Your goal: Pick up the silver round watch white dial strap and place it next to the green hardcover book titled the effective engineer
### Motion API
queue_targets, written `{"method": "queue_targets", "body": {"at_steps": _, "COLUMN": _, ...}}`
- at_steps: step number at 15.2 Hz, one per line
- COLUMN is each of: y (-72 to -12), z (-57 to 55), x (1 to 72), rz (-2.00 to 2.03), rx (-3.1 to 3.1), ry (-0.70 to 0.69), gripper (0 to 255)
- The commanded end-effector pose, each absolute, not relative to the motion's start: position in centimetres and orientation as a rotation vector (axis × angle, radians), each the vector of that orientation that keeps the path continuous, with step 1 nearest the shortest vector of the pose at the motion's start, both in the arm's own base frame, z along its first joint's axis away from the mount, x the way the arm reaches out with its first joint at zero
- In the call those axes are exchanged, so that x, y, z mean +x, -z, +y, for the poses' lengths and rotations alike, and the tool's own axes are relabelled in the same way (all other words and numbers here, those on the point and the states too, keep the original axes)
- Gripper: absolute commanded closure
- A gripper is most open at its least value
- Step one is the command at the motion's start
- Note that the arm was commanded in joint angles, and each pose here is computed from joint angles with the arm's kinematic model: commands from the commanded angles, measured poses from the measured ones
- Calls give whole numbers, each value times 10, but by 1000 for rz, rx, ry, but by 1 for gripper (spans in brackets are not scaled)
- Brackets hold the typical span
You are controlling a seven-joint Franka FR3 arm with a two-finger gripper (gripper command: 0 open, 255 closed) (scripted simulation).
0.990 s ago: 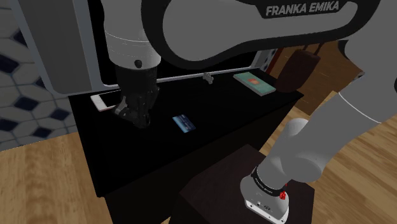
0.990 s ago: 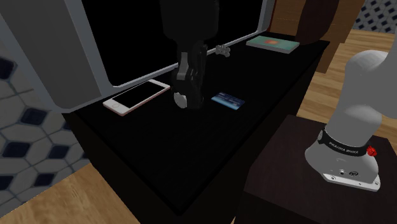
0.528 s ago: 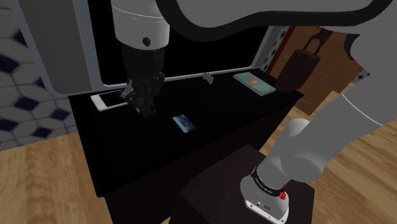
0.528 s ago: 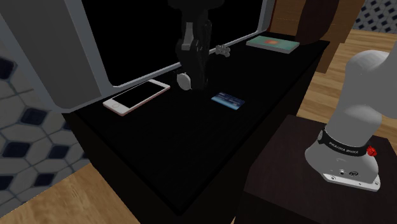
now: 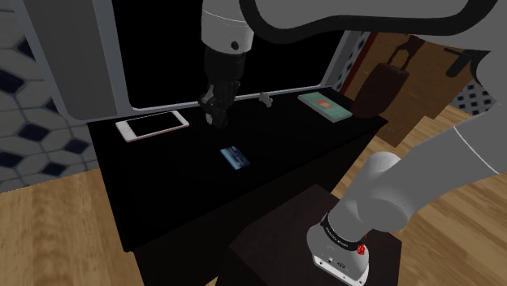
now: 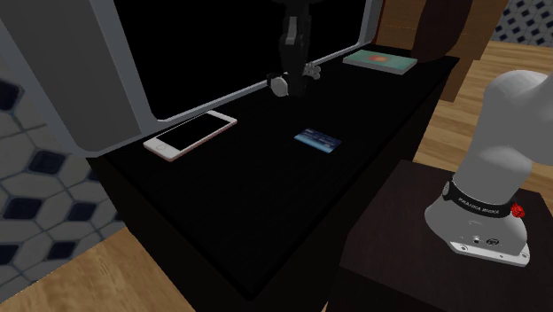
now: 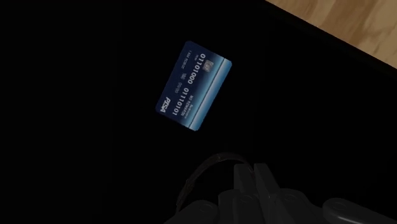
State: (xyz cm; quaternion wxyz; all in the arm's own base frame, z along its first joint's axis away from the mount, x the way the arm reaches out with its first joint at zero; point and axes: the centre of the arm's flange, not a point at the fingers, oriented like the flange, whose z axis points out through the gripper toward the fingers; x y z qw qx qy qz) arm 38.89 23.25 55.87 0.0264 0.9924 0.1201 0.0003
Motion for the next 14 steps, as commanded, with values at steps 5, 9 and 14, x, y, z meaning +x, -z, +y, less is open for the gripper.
{"method": "queue_targets", "body": {"at_steps": 5, "y": -559, "z": 154, "x": 398, "rz": 374, "rx": 3067, "ry": -1, "gripper": 255}}
{"method": "queue_targets", "body": {"at_steps": 9, "y": -559, "z": 101, "x": 404, "rz": 374, "rx": 3067, "ry": -1, "gripper": 255}}
{"method": "queue_targets", "body": {"at_steps": 14, "y": -560, "z": 36, "x": 412, "rz": 374, "rx": 3067, "ry": -1, "gripper": 255}}
